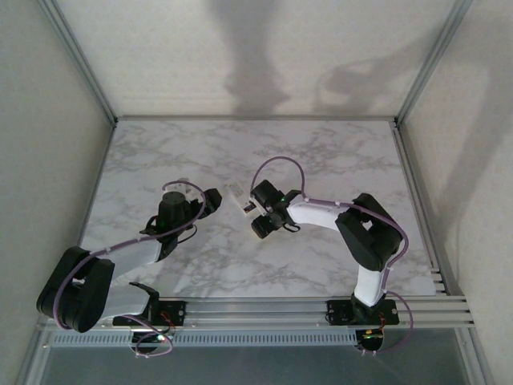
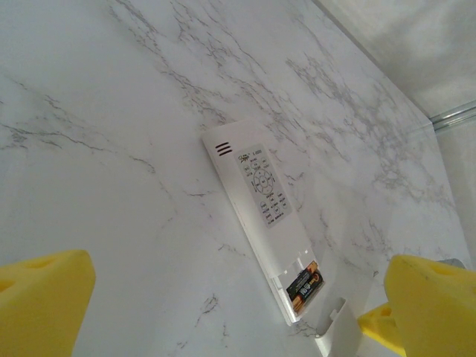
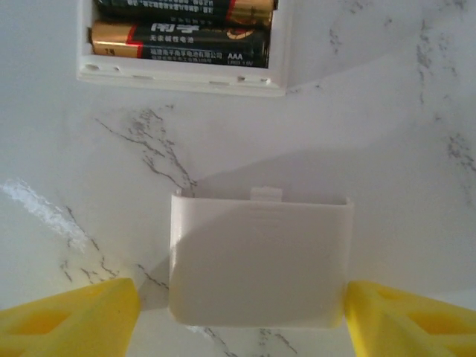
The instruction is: Load the batteries into the remote control
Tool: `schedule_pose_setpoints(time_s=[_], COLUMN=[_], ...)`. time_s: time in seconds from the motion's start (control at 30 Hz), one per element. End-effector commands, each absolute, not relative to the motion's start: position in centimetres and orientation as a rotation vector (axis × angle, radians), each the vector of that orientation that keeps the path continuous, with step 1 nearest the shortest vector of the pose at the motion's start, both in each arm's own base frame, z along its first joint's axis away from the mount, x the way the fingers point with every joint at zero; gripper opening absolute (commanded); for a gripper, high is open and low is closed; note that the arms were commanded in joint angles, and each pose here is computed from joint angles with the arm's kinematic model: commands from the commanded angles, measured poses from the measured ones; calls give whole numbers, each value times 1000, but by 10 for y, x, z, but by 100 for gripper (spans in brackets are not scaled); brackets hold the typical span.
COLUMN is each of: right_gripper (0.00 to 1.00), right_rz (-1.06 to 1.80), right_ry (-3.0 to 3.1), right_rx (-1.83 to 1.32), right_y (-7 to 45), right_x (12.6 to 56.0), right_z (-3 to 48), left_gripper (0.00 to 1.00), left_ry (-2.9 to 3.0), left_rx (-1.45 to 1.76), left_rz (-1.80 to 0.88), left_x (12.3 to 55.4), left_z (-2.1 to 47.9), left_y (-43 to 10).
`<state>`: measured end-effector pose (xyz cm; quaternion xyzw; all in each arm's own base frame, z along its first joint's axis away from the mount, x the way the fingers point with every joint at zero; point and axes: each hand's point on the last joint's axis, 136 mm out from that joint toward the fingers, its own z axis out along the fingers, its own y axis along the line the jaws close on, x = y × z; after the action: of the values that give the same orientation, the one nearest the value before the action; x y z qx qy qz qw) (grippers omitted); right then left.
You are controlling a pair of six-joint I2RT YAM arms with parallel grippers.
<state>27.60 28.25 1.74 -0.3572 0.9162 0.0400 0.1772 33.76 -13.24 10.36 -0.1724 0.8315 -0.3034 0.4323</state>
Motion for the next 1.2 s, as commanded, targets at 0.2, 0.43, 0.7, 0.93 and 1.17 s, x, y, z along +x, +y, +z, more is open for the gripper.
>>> schedule_pose_setpoints(time_s=[0.2, 0.43, 0.7, 0.93, 1.17], right_gripper=[61, 59, 58, 59, 60], right_rz=[11, 44, 78, 82, 70], right_ry=[2661, 2627, 2614, 2661, 2715], right_rx=[-1053, -1021, -1015, -1042, -1065], right_y=[269, 274, 280, 294, 309], right_x=[261, 266, 268, 274, 283], right_z=[1, 26, 50, 68, 71], left_gripper=[100, 100, 100, 100, 100], left_ry=[2066, 2061, 2054, 2095, 2068], left_rx=[-430, -429, -429, -512, -523], left_rz=[-771, -772, -776, -709, -690], left_x=[337, 337, 337, 345, 347], left_z=[104, 106, 109, 101, 109], left_y=[-131, -131, -131, -122, -115])
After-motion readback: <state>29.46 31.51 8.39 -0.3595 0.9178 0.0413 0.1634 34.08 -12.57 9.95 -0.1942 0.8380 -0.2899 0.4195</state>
